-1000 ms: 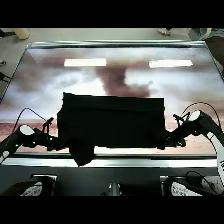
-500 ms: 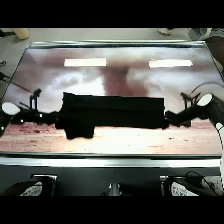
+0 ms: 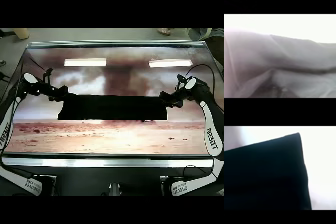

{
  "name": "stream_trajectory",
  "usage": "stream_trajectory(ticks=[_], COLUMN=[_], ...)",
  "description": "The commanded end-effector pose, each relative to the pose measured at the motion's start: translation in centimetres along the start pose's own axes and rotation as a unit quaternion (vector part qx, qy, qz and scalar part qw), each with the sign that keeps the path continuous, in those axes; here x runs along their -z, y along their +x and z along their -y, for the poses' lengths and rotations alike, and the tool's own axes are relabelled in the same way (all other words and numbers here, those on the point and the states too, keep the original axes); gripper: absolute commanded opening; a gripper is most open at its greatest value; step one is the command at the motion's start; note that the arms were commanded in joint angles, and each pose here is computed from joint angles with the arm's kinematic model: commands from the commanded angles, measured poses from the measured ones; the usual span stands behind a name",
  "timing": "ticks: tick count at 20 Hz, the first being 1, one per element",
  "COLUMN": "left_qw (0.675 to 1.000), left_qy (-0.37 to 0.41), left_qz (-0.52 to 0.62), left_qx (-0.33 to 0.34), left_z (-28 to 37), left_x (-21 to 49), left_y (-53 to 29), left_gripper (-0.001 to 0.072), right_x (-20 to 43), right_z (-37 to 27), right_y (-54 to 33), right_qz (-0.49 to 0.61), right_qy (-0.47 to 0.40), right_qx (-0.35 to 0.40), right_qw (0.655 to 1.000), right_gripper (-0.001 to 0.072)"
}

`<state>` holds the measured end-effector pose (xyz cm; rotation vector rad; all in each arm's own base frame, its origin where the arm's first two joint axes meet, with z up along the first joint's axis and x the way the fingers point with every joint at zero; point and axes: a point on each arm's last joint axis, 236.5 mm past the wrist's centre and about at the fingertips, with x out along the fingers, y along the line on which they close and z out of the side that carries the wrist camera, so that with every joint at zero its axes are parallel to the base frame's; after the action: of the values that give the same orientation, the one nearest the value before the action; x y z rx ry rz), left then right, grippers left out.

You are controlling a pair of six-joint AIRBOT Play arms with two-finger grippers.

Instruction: Fold the shirts.

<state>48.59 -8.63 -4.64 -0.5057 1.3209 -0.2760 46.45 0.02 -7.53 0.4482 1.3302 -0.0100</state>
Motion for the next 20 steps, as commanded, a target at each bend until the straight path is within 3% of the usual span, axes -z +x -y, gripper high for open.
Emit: stream_trajectory(ticks=[1, 5, 9, 10, 11, 12, 13, 14, 20], left_qw=[0.999, 0.999, 0.997, 0.996, 0.995, 0.993, 0.992, 0.99, 0.983], left_qy=[-0.029, 0.033, 0.076, 0.087, 0.097, 0.107, 0.116, 0.127, 0.107], left_qz=[-0.026, -0.01, 0.007, 0.003, -0.003, -0.013, -0.019, -0.02, -0.05], left_qx=[0.005, 0.015, 0.027, 0.03, 0.035, 0.044, 0.051, 0.06, 0.139], left_z=[-0.8, 1.3, 5.6, 6.8, 8.0, 9.4, 10.7, 12.4, 22.8], left_x=[-0.5, -0.5, 0.0, 0.5, 1.1, 1.9, 2.5, 3.1, 9.0], left_y=[2.4, -1.6, -3.5, -3.3, -2.8, -2.1, -1.4, -0.4, 9.8], left_gripper=[0.0547, 0.0527, 0.0527, 0.0526, 0.0514, 0.0409, 0.0174, 0.0031, 0.0028], right_x=[-0.3, 0.2, 2.5, 2.9, 3.4, 3.4, 3.2, 2.6, 2.0], right_z=[-0.2, 3.2, 0.8, -0.2, -1.4, -2.4, -3.6, -4.9, -10.5], right_y=[1.9, 0.5, 3.0, 3.6, 3.6, 3.2, 2.3, 0.7, -14.2], right_qz=[-0.011, -0.03, -0.087, -0.098, -0.111, -0.112, -0.112, -0.096, 0.013], right_qy=[-0.006, -0.009, 0.032, 0.042, 0.052, 0.054, 0.061, 0.044, -0.046], right_qx=[-0.013, 0.01, -0.056, -0.075, -0.098, -0.12, -0.144, -0.165, -0.204], right_qw=[1.0, 0.999, 0.994, 0.991, 0.988, 0.985, 0.981, 0.981, 0.978], right_gripper=[0.0693, 0.071, 0.0698, 0.0648, 0.0496, 0.02, 0.0024, 0.002, 0.0016])
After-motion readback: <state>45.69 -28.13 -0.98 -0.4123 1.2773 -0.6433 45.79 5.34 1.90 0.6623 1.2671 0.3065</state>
